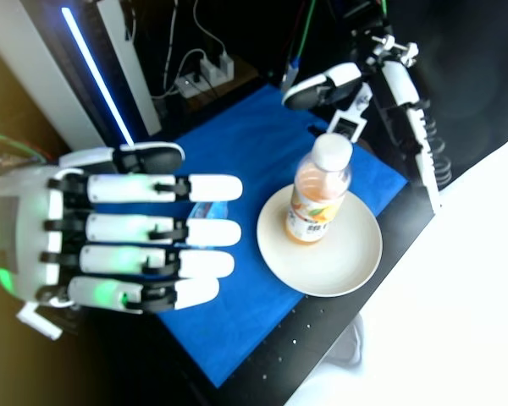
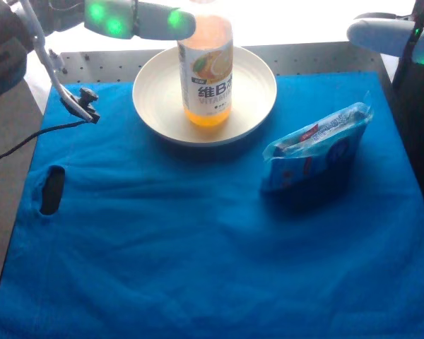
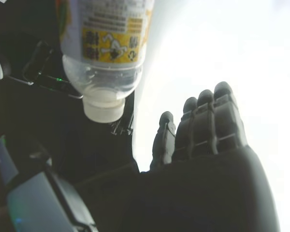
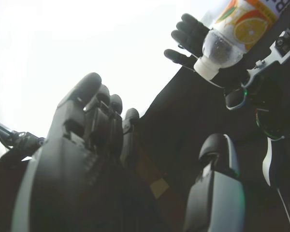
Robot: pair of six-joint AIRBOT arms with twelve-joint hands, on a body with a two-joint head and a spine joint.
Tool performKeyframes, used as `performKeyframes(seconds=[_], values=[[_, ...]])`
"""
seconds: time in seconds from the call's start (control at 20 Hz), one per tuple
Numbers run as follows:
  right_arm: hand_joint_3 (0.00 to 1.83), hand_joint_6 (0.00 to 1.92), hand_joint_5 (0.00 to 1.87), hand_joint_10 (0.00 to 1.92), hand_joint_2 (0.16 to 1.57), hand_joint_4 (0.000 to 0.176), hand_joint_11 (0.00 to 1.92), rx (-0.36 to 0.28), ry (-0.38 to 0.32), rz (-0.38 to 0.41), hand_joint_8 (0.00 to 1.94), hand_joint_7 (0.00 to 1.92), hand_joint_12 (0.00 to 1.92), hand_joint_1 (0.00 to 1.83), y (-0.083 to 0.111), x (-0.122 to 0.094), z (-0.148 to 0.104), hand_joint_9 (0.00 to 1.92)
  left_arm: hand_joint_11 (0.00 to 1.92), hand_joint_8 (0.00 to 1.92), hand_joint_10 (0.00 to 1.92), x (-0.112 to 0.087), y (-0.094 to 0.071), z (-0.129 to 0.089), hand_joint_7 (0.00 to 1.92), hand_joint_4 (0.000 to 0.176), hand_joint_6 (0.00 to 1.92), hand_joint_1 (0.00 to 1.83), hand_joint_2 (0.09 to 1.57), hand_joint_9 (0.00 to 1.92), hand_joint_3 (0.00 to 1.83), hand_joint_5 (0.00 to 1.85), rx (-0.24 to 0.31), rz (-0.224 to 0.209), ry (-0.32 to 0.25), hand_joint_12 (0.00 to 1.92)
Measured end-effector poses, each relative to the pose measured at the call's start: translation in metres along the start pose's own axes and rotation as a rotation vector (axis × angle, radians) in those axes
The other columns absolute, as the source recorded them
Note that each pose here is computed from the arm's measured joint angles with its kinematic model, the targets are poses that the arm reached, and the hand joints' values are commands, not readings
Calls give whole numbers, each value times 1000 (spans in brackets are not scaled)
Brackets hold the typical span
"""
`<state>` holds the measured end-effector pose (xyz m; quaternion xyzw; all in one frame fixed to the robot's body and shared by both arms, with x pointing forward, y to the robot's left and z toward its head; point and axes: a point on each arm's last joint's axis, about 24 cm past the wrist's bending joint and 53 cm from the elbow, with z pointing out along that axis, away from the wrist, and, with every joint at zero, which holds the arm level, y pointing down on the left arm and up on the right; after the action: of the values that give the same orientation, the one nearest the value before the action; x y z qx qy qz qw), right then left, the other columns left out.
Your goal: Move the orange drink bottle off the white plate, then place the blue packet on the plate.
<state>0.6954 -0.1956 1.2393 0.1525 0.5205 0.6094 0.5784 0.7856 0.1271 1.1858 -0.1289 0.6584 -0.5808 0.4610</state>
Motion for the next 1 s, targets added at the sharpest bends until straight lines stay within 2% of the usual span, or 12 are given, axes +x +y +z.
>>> performKeyframes(seconds=[0.15,0.3,0.45,0.5,0.55,0.65,0.7,0.75,0.8,0.85,0.95,1.0], values=[[0,1,371,3,892,64,0,0,2,-1,2,333,1002,830,0,0,0,284,0,0,0,9,8,5,0,92,0,687,504,0,0,0,-36,26,27,0],[0,1,376,4,893,63,0,-2,3,-2,2,335,1031,823,1,1,0,289,0,0,0,16,4,11,0,95,0,676,503,0,0,0,-35,48,48,0],[0,0,373,4,890,59,0,-10,-3,5,0,327,1034,819,3,1,3,294,0,0,0,20,4,17,0,73,0,679,496,0,0,0,-36,52,63,0],[0,1,375,5,886,60,0,-14,-4,7,0,327,1035,812,4,1,3,296,0,0,0,21,5,18,0,80,0,676,493,0,0,0,-40,49,64,0],[1,0,373,9,894,50,0,-16,0,6,2,332,1035,813,4,2,3,305,0,0,0,24,7,19,0,82,0,686,496,0,0,0,-48,56,71,0],[0,1,376,5,884,49,0,-16,1,7,1,333,1012,826,4,3,3,304,0,0,0,27,10,21,0,79,0,713,506,0,0,0,-57,54,76,0],[0,1,377,5,882,54,0,-16,0,7,2,336,1007,820,4,3,3,305,0,0,0,28,10,22,0,80,0,711,503,0,0,0,-57,49,78,0],[0,1,381,4,876,63,0,-15,-1,8,1,335,990,814,4,3,3,306,0,0,0,31,10,23,0,97,0,708,506,0,0,0,-56,47,81,0],[0,2,384,0,878,71,0,-15,-2,8,0,331,981,807,4,3,3,298,0,0,0,33,10,24,0,98,0,710,536,0,13,0,-55,45,84,0],[1,0,381,1,884,75,0,-16,0,8,0,320,943,803,4,3,3,283,0,0,0,37,10,26,0,99,0,698,544,0,14,0,-54,43,91,0],[2,0,379,1,891,71,0,-17,0,8,0,317,912,795,4,3,3,272,0,0,0,43,10,28,0,114,0,729,518,0,0,0,-51,49,105,0],[0,0,372,1,883,73,0,-18,-2,9,0,304,933,801,5,3,3,263,0,0,0,44,11,29,0,108,0,705,511,0,0,0,-53,52,106,0]])
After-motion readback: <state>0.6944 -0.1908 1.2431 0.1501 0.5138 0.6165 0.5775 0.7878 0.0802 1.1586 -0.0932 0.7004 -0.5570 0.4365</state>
